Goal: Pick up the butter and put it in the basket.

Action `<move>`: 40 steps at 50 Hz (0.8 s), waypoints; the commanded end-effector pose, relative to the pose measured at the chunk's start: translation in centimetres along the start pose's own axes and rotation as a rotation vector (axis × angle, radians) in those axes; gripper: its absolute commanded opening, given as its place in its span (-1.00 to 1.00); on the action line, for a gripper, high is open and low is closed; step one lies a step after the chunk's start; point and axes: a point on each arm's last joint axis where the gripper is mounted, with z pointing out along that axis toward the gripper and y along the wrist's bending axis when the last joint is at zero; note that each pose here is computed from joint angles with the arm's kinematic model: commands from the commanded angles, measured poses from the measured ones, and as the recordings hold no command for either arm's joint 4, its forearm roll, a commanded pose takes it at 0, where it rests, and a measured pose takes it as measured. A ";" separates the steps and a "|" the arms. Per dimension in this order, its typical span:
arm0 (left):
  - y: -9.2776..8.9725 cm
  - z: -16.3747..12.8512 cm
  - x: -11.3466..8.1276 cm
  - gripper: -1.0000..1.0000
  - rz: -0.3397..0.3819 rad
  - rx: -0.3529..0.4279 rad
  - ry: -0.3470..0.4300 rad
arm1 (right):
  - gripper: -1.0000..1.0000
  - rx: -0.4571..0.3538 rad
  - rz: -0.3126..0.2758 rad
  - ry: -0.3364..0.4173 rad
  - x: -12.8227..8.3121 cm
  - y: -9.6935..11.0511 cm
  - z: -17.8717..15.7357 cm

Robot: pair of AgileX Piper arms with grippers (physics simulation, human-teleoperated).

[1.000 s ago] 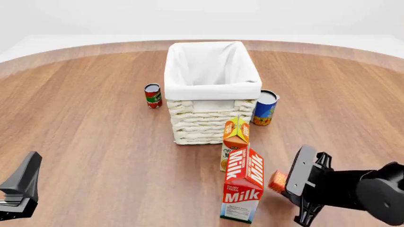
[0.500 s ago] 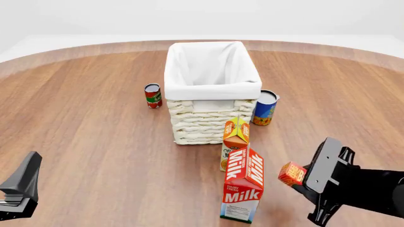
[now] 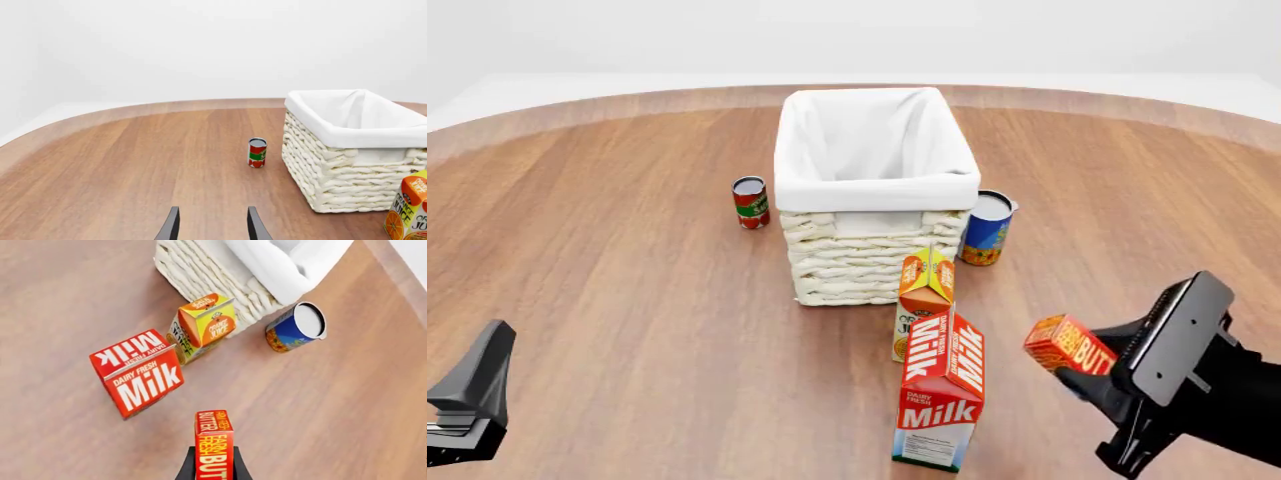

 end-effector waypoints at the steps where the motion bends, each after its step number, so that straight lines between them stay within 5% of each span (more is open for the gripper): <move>1: 0.0 0.0 0.0 1.00 0.000 0.000 0.000 | -1.00 0.044 0.060 -0.066 -0.6 -0.5 -1.5; 40: 0.0 0.0 0.0 1.00 0.000 0.000 0.000 | -1.00 0.071 0.028 -0.198 -5.9 -2.6 -6.3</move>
